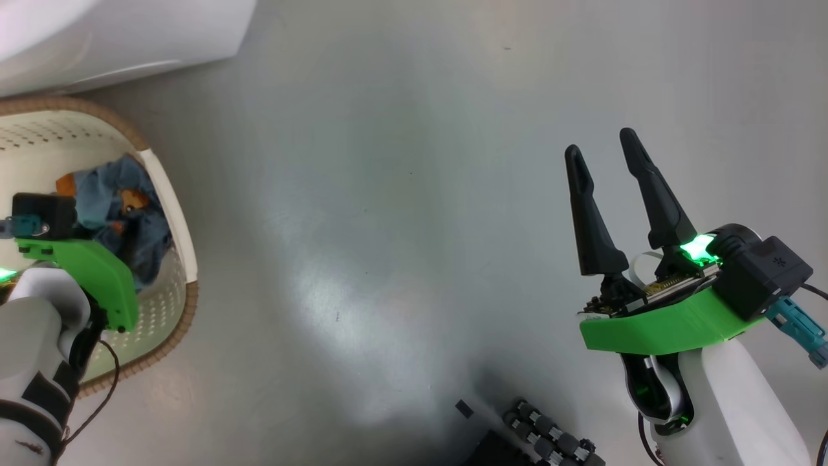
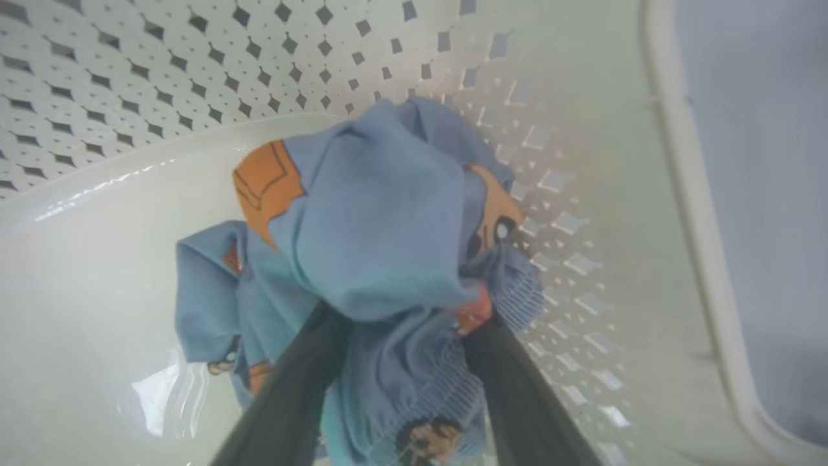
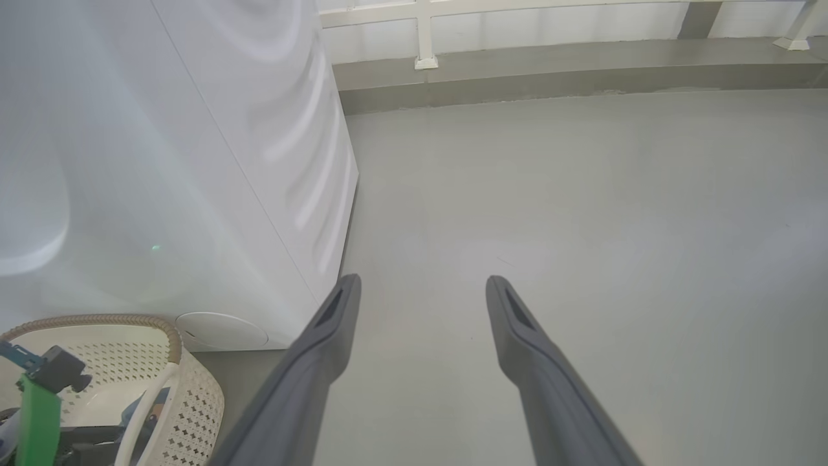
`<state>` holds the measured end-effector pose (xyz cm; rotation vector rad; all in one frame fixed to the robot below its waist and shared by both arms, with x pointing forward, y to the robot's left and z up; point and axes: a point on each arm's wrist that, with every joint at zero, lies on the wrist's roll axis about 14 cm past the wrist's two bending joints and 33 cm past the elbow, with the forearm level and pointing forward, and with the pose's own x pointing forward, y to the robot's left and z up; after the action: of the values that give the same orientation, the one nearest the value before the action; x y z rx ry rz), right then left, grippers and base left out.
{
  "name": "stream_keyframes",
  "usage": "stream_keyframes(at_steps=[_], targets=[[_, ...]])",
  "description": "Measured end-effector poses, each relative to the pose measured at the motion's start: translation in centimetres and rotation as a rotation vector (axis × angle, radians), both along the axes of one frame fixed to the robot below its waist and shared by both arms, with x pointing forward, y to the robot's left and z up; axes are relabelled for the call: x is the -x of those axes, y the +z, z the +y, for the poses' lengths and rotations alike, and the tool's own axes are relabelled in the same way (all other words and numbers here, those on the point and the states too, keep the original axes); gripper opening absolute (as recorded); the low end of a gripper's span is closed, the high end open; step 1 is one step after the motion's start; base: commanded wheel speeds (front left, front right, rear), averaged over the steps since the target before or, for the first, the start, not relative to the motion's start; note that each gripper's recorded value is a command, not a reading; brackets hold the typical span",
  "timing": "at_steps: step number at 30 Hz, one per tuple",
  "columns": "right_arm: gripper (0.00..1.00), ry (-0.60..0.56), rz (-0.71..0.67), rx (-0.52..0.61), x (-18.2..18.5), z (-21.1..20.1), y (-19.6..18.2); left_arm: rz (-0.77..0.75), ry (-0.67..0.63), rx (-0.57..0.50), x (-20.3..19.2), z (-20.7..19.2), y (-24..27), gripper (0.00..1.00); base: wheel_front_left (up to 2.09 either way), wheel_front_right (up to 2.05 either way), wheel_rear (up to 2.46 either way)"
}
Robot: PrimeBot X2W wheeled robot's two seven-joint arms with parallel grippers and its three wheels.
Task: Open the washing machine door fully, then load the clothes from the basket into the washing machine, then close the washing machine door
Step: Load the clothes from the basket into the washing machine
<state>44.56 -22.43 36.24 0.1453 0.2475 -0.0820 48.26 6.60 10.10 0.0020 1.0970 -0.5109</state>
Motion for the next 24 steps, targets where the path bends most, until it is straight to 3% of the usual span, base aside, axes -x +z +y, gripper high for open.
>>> stream_keyframes(at_steps=[1, 11, 24], targets=[[1.00, -0.001, 0.000, 0.002, 0.0, -0.1, 0.0, 0.002, 0.000, 0.000, 0.0, 0.0, -0.1, 0.00, 0.00, 0.00, 0.00], [1.00, -0.002, -0.014, 0.002, -0.1, -0.1, 0.6, -0.007, 0.008, -0.007, -0.4, 0.2, 0.4, 0.00, 0.00, 0.00, 0.00], [1.00, 0.011, -0.085, -0.007, -0.8, 0.4, 3.0, -0.129, 0.133, 0.059, -2.3, 0.9, 5.0, 0.00, 0.00, 0.00, 0.00]])
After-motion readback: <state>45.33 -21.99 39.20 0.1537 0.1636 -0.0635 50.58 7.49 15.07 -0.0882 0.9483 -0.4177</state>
